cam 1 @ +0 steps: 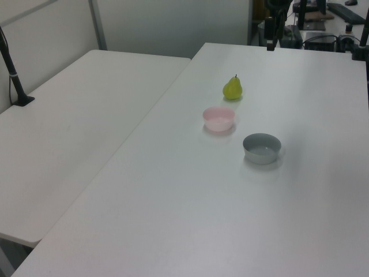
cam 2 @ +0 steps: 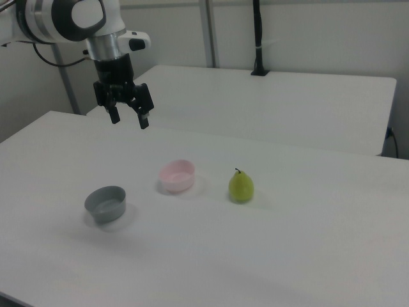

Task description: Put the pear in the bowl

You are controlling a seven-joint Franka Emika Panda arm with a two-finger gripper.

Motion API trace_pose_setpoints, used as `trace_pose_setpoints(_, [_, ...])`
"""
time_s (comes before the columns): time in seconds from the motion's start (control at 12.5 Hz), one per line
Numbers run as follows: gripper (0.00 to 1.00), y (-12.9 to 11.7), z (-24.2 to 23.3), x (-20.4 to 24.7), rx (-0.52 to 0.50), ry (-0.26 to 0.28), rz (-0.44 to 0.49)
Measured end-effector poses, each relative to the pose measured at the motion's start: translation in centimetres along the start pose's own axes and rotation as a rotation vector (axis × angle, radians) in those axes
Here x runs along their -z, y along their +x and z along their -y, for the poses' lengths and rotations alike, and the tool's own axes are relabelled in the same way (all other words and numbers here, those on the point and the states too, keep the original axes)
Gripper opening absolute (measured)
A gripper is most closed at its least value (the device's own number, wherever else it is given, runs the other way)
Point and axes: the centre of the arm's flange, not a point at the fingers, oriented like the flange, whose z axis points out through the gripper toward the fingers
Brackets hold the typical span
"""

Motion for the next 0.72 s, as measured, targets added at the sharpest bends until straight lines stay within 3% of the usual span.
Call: trace_pose_setpoints(0.72, [1.0,0.01,0.27,-0.07,0.007,0.0,0.001])
